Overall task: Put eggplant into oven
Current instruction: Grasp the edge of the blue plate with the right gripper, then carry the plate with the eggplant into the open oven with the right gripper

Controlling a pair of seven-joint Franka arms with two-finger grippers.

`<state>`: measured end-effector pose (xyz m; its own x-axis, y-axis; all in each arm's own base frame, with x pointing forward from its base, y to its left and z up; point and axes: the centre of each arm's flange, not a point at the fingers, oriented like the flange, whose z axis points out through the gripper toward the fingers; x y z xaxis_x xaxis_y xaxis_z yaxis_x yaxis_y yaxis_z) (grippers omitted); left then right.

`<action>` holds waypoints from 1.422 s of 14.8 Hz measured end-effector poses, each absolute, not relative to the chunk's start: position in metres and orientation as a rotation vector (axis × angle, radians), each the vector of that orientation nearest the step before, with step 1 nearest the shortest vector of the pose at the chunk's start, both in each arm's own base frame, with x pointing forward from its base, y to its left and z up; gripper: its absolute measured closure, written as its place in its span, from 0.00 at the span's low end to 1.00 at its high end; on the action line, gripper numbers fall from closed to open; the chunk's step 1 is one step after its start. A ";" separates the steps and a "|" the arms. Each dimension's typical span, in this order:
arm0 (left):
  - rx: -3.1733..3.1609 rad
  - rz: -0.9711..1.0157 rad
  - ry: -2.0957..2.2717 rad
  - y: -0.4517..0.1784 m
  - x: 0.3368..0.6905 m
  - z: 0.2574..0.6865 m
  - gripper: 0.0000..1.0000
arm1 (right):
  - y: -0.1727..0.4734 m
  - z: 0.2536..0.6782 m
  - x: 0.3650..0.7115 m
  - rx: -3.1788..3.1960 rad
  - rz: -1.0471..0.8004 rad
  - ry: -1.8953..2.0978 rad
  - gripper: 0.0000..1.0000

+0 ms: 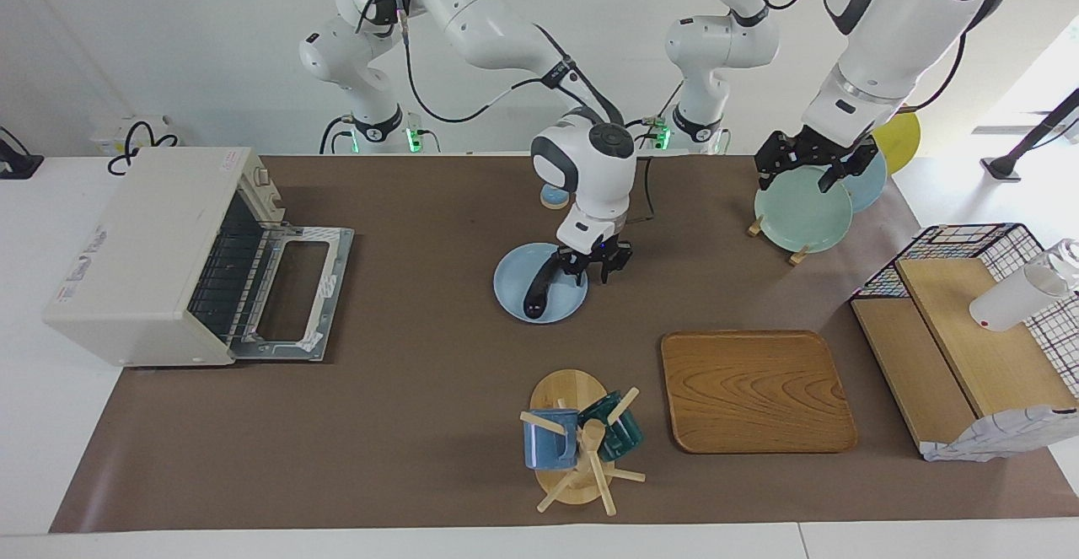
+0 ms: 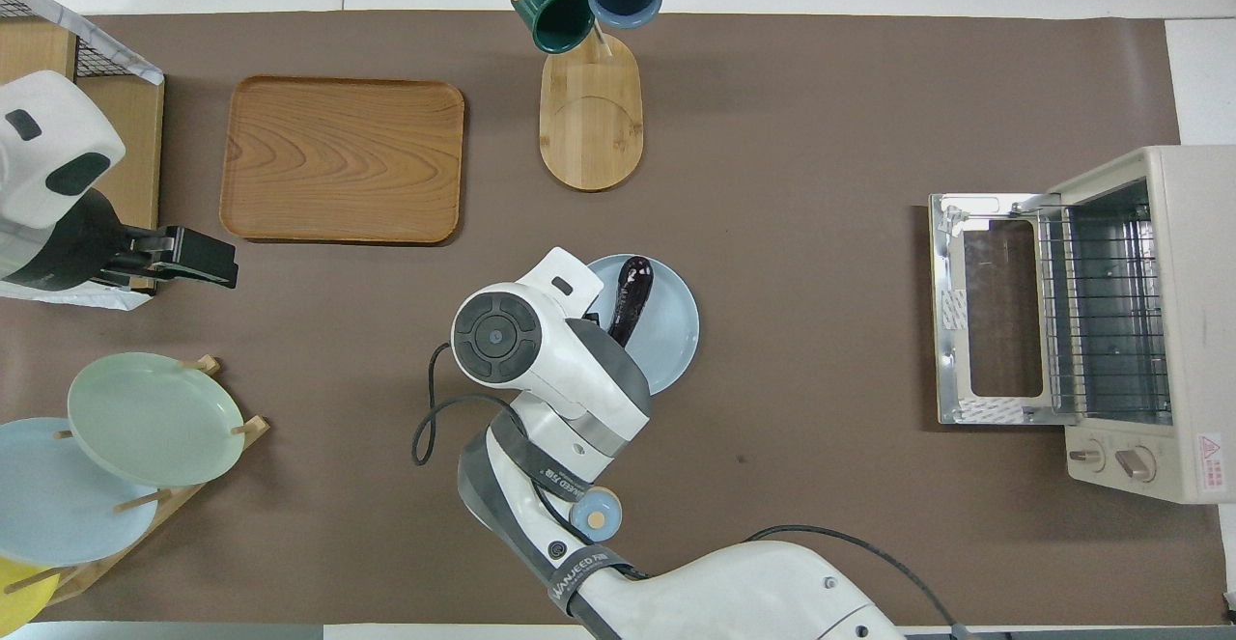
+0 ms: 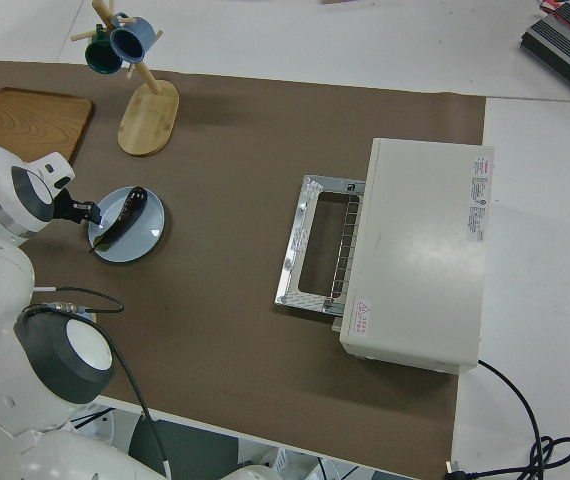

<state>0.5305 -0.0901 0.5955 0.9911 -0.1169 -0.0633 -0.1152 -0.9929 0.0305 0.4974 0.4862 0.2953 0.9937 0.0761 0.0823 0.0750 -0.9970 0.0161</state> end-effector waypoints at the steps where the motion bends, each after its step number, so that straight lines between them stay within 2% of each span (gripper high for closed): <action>1: 3.108 -0.101 -0.181 -0.090 0.531 0.595 0.00 | 0.484 0.293 0.495 3.118 0.120 0.122 0.63; 3: 3.109 -0.102 -0.180 -0.090 0.531 0.595 0.00 | 0.482 0.294 0.491 3.107 0.122 0.137 0.88; 4: 3.109 -0.101 -0.181 -0.090 0.531 0.595 0.00 | 0.482 0.298 0.490 3.096 0.129 0.152 0.95; 8: 3.110 -0.094 -0.180 -0.090 0.532 0.595 0.00 | 0.474 0.318 0.488 2.950 0.101 0.221 0.96; 12: 3.110 -0.092 -0.180 -0.090 0.532 0.596 0.00 | 0.448 0.350 0.508 2.856 0.040 0.271 0.97; 17: 3.111 -0.092 -0.180 -0.090 0.532 0.596 0.00 | 0.359 0.388 0.545 2.772 -0.084 0.280 0.97; 21: 3.111 -0.092 -0.178 -0.089 0.532 0.596 0.00 | 0.238 0.413 0.573 2.797 -0.183 0.283 0.97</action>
